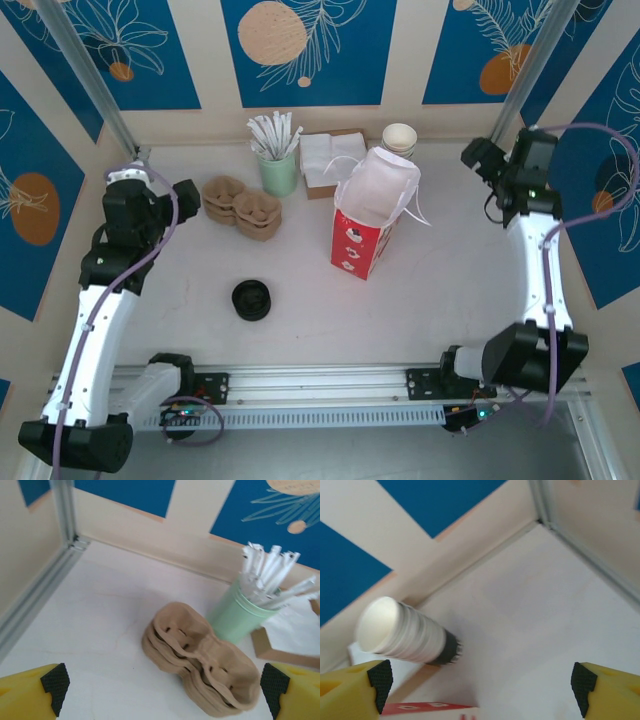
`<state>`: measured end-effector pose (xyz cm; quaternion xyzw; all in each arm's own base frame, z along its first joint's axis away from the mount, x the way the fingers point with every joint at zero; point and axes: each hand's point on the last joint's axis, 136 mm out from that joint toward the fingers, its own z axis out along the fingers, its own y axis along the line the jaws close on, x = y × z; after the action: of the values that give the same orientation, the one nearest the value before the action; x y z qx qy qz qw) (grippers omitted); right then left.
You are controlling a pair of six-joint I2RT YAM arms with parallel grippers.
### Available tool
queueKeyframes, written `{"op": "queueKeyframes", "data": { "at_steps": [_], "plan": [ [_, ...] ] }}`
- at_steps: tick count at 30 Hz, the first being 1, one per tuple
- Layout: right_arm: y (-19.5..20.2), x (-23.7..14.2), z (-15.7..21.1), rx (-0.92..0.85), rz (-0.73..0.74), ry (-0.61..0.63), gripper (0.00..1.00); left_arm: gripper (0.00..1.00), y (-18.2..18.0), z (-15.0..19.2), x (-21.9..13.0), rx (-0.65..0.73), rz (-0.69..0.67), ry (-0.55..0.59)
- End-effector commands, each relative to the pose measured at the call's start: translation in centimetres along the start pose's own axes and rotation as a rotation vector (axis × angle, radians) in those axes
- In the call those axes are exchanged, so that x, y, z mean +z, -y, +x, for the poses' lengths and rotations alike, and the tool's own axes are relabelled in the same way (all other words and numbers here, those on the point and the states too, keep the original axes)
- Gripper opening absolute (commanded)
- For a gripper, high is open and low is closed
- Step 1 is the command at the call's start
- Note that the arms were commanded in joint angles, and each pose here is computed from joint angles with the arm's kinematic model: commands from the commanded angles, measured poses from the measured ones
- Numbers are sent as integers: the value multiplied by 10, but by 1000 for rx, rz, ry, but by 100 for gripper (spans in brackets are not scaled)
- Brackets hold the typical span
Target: Pack the takeout coffee
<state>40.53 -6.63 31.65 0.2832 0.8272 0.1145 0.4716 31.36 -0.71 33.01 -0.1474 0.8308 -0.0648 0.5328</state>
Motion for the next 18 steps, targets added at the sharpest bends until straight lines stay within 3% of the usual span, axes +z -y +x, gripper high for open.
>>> {"op": "queueKeyframes", "data": {
  "at_steps": [1,7,18],
  "plan": [
    [-27,16,31,66,-66,-209,92,99,18,5,-13,-12,106,-70],
    [-57,54,41,5,-10,-303,84,99,31,12,-16,-38,174,-139],
    [-81,116,48,-42,44,-336,68,99,51,22,-17,-84,269,-245]
  ]
}}
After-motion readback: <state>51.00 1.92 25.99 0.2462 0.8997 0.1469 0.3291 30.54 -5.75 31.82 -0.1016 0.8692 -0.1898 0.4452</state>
